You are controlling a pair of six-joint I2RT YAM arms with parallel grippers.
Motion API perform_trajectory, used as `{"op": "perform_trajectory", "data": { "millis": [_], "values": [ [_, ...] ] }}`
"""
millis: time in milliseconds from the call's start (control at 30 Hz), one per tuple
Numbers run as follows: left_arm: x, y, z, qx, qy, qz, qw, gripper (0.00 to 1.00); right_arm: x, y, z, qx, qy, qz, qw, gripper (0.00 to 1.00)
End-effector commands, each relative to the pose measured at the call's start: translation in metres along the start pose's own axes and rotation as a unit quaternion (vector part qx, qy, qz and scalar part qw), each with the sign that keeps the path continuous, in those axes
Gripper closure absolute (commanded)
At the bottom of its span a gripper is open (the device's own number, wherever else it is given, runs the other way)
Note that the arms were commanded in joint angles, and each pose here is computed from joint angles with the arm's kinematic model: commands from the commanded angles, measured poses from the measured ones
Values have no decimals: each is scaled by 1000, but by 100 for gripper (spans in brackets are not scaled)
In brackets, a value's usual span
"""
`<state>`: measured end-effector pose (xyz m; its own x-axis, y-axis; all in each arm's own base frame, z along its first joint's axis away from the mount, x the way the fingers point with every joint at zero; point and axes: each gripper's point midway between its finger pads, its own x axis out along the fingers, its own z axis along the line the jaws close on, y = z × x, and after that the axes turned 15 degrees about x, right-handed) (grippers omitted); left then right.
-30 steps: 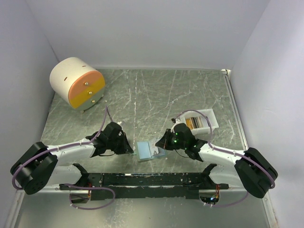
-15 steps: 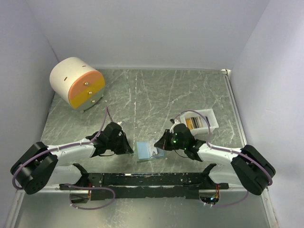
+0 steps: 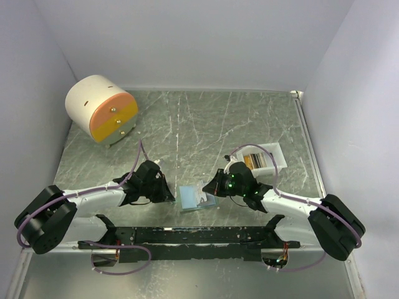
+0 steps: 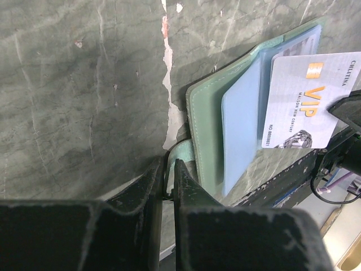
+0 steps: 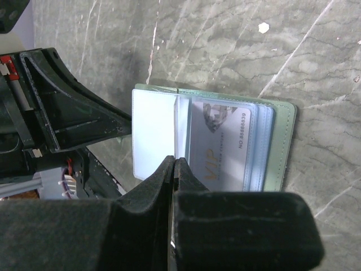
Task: Put the credit cards into the card holder
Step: Insert the credit card into the card holder.
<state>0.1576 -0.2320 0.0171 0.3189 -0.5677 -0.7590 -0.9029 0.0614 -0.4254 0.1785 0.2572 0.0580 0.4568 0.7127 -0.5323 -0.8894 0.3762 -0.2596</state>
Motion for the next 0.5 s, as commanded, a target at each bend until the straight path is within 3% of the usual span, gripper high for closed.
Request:
{"op": "perform_trajectory", "data": {
  "millis": [0, 467],
  "values": [
    [2, -3, 3, 5, -3, -7, 1000, 93, 1, -1, 0, -5, -3, -6, 1000, 100],
    [2, -5, 1, 6, -1, -7, 1000, 93, 10, 5, -10, -2, 6, 7, 1000, 100]
  ]
}}
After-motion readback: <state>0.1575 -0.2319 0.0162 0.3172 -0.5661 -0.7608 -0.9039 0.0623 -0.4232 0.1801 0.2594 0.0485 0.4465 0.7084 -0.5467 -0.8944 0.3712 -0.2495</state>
